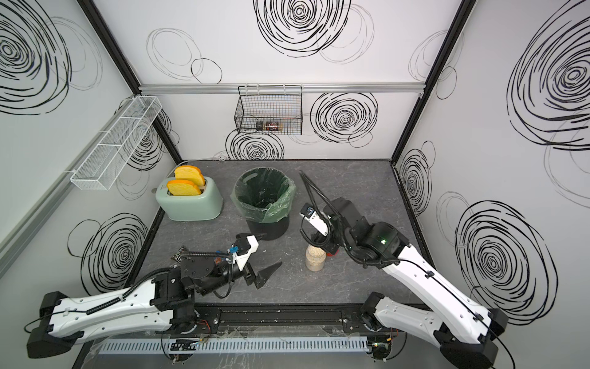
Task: Empty expired oatmeal from jars
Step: Place the jar at the center of the board, then pick up the jar from the center of the board.
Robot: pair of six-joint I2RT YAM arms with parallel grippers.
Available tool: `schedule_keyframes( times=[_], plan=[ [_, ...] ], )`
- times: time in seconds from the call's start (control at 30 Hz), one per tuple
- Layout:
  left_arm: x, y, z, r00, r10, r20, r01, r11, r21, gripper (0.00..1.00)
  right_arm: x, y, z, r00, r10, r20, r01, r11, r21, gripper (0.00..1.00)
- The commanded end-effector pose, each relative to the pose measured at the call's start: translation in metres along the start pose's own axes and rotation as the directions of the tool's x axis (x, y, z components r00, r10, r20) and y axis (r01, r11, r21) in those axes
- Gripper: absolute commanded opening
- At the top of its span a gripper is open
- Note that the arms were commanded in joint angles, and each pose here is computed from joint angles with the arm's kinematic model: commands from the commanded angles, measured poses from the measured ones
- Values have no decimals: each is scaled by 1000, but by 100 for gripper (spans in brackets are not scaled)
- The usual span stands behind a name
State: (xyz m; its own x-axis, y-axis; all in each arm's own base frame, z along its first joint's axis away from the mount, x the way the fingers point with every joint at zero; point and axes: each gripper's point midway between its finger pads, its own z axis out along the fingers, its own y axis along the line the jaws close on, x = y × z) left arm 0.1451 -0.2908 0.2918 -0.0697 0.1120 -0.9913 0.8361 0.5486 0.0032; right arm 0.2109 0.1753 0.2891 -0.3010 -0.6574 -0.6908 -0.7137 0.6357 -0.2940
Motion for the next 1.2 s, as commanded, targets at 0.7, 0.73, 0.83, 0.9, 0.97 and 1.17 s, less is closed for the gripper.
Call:
schedule_keyframes(
  times=[0.7,0.73,0.83,0.9,0.97,1.17],
  plan=[
    [2,-58,67,828,-151,-540,107,988,-112,88,57,-29,-21,96,974,206,-970,139,-201,98],
    [3,-57,69,823,-155,-547,107,987,-119,87,60,-30,-20,72,976,206,-972,114,-203,98],
    [9,-54,78,799,-177,-574,121,984,-133,85,70,-37,-20,8,975,220,-980,51,-192,98],
    [16,-55,86,775,-177,-607,121,984,-133,81,72,-45,-21,1,971,241,-982,46,-181,98],
    [22,-57,94,751,-175,-637,113,984,-137,79,75,-54,-19,44,966,254,-987,81,-140,98],
    [42,-42,119,703,-200,-683,92,977,-191,75,99,-82,10,56,984,169,-995,69,-68,98]
  ],
)
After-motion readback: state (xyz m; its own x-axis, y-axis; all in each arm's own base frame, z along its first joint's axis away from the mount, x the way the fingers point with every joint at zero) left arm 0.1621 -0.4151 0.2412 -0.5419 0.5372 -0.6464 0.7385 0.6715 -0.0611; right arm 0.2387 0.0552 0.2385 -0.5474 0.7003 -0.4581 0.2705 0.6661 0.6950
